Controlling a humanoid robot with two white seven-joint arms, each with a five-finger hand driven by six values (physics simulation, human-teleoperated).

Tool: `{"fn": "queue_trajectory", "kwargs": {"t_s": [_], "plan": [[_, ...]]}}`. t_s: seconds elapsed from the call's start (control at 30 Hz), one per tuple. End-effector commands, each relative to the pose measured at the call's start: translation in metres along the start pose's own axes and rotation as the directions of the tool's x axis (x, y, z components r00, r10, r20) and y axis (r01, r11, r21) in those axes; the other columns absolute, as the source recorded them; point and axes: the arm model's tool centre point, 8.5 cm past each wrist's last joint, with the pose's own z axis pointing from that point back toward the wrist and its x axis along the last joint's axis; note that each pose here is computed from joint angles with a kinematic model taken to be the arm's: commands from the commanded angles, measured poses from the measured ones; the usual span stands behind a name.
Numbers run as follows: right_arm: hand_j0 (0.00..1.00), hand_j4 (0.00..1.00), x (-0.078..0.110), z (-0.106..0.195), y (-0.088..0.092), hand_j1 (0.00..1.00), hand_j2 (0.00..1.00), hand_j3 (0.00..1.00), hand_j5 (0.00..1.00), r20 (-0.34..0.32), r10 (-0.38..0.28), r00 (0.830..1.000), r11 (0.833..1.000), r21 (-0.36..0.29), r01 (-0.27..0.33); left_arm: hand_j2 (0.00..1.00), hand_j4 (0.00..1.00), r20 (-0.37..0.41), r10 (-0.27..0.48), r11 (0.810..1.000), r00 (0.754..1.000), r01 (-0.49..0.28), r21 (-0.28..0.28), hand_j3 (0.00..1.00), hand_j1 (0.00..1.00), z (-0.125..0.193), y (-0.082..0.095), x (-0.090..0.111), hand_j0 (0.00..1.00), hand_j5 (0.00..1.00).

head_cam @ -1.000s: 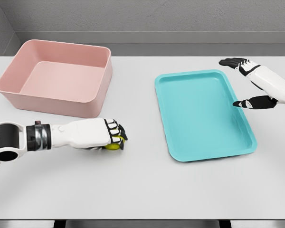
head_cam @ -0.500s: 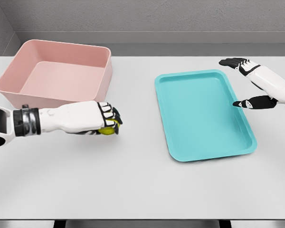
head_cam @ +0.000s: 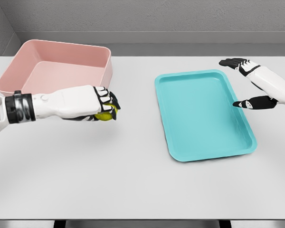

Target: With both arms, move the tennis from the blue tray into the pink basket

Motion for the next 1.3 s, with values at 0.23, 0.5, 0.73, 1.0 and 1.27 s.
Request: {"fn": "queue_trajectory", "kwargs": {"t_s": [0.23,0.5,0.73,1.0,1.27], "plan": [[1.00,1.00,0.000,0.000,-0.001,1.00,1.00,1.00,1.00,0.001,-0.005,1.000,1.000,-0.004,0.005,0.48,0.48,-0.075,0.036,0.999,0.997,-0.034,0.026,0.48,0.48,0.010,0.009,-0.031,0.48,0.48],[1.00,1.00,-0.008,0.003,0.001,1.00,1.00,1.00,1.00,-0.023,-0.018,1.000,1.000,0.000,0.018,0.48,0.48,-0.191,0.096,0.994,0.977,-0.085,0.067,0.48,0.48,0.034,0.016,-0.072,0.48,0.48],[1.00,1.00,-0.007,0.001,0.001,1.00,1.00,1.00,1.00,-0.016,-0.022,1.000,1.000,-0.006,0.022,0.48,0.48,-0.291,0.171,0.983,0.941,-0.143,0.118,0.48,0.48,0.048,0.017,-0.113,0.48,0.48],[1.00,1.00,-0.006,0.000,0.001,1.00,1.00,1.00,1.00,-0.011,-0.021,1.000,1.000,-0.009,0.021,0.53,0.53,-0.359,0.230,0.972,0.904,-0.193,0.137,0.53,0.53,0.055,0.005,-0.137,0.53,0.53],[1.00,1.00,-0.007,0.002,0.000,1.00,1.00,1.00,1.00,-0.014,-0.022,1.000,1.000,-0.010,0.022,1.00,1.00,-0.370,0.241,0.964,0.897,-0.179,0.195,1.00,1.00,0.061,0.017,-0.143,1.00,1.00]]}}
